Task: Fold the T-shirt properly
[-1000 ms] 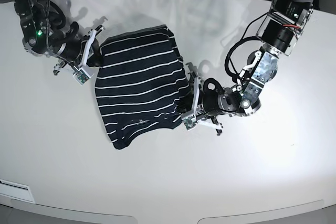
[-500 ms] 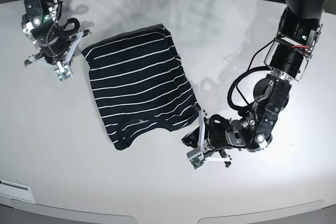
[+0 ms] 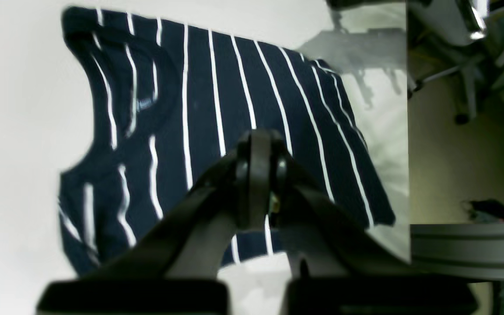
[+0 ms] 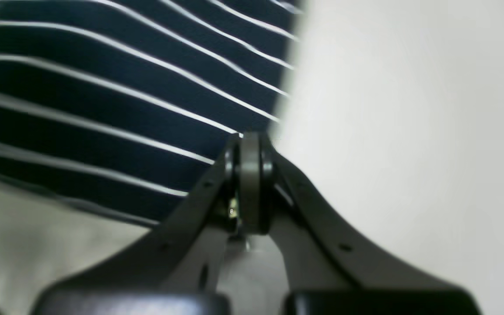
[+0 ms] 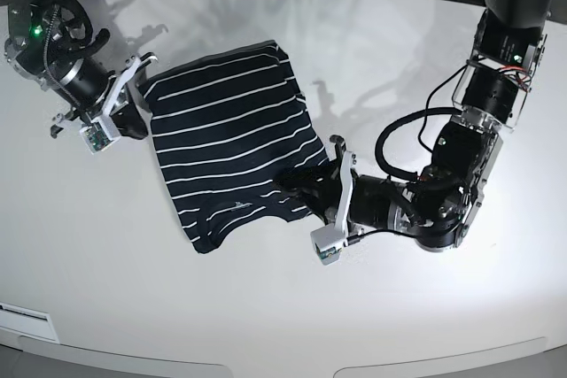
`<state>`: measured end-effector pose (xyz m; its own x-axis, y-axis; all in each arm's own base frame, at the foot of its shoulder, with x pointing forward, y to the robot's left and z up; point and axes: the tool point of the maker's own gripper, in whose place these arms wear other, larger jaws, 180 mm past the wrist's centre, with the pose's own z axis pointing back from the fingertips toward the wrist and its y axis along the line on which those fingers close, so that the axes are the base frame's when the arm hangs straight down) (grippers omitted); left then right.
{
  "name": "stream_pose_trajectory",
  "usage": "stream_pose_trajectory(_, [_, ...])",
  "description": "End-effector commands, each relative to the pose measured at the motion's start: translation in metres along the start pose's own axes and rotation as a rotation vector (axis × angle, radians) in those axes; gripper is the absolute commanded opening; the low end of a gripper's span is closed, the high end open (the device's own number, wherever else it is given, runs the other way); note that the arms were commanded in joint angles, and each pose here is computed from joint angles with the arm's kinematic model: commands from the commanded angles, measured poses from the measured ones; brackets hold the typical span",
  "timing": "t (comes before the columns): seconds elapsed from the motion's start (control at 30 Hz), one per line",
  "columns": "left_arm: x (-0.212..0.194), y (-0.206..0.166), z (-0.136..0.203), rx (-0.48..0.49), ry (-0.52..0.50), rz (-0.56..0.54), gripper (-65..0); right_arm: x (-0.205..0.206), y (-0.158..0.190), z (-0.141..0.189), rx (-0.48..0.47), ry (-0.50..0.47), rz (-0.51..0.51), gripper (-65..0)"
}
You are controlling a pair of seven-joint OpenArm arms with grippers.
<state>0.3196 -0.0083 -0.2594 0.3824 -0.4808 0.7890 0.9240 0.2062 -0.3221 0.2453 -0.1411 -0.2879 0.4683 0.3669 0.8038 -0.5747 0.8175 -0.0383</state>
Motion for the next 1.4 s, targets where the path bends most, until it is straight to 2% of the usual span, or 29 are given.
stream_pose_trajectory(0.0, [0.009, -0.005, 0.002, -0.014, -0.046, -0.009, -65.0, 0.015, 0.008, 0.003, 0.048, -0.063, 0.013, -65.0])
stream_pose_trajectory(0.07, [-0.005, -0.012, -0.012, -0.033, -0.047, 0.027, -65.0, 0.019, 0.026, 0.001, 0.135, -0.101, 0.004, -65.0])
stream_pose_trajectory(0.13, [-0.019, -0.015, -0.027, -0.023, -0.033, 0.042, -65.0, 0.015, 0.032, -0.004, 0.161, -0.114, -0.023, -65.0])
stream_pose_trajectory(0.27, [-0.039, 0.003, -0.045, 0.125, -0.004, -0.018, -65.0, -0.022, 0.033, -0.025, 0.172, -0.046, -0.085, -65.0])
stream_pose_trajectory(0.37, [-0.053, 0.025, -0.043, 0.26, 0.054, -0.079, -65.0, -0.058, 0.029, -0.037, 0.155, 0.046, -0.146, -65.0])
stream_pose_trajectory(0.47, [-0.058, 0.047, -0.033, 0.377, 0.117, -0.116, -65.0, -0.08, 0.017, -0.039, 0.083, 0.131, -0.161, -65.0])
stream_pose_trajectory(0.63, [-0.049, 0.068, -0.015, 0.47, 0.142, -0.152, -65.0, -0.09, 0.006, -0.033, 0.001, 0.214, -0.178, -65.0])
stream_pose_trajectory(0.73, [-0.045, 0.079, -0.003, 0.521, 0.148, -0.157, -65.0, -0.086, 0.011, -0.028, -0.001, 0.21, -0.172, -65.0])
stream_pose_trajectory(0.8, [-0.036, 0.084, 0.004, 0.536, 0.139, -0.16, -65.0, -0.067, 0.014, -0.025, -0.001, 0.152, -0.139, -65.0])
stream_pose_trajectory(0.9, [-0.018, 0.077, 0.012, 0.481, 0.077, -0.134, -65.0, -0.017, 0.019, -0.012, 0.003, 0.002, -0.049, -65.0])
stream_pose_trajectory(1.0, [-0.008, 0.044, 0.012, 0.302, 0.018, -0.111, -65.0, 0.02, 0.034, 0.01, 0.068, -0.124, -0.009, -65.0])
stream_pose_trajectory(1.13, [-0.026, -0.009, 0.012, 0.071, 0.0, -0.035, -65.0, 0.041, 0.056, 0.043, 0.202, -0.262, -0.063, -65.0])
stream_pose_trajectory(1.2, [-0.029, -0.033, 0.013, -0.025, -0.032, 0.021, -65.0, 0.049, 0.053, 0.056, 0.222, -0.32, -0.133, -65.0])
stream_pose_trajectory(1.3, [-0.031, -0.061, 0.021, -0.111, -0.085, 0.059, -65.0, 0.045, 0.049, 0.069, 0.239, -0.317, -0.197, -65.0])
stream_pose_trajectory(1.37, [-0.035, -0.073, 0.027, -0.106, -0.109, 0.059, -65.0, 0.033, 0.052, 0.075, 0.254, -0.268, -0.229, -65.0])
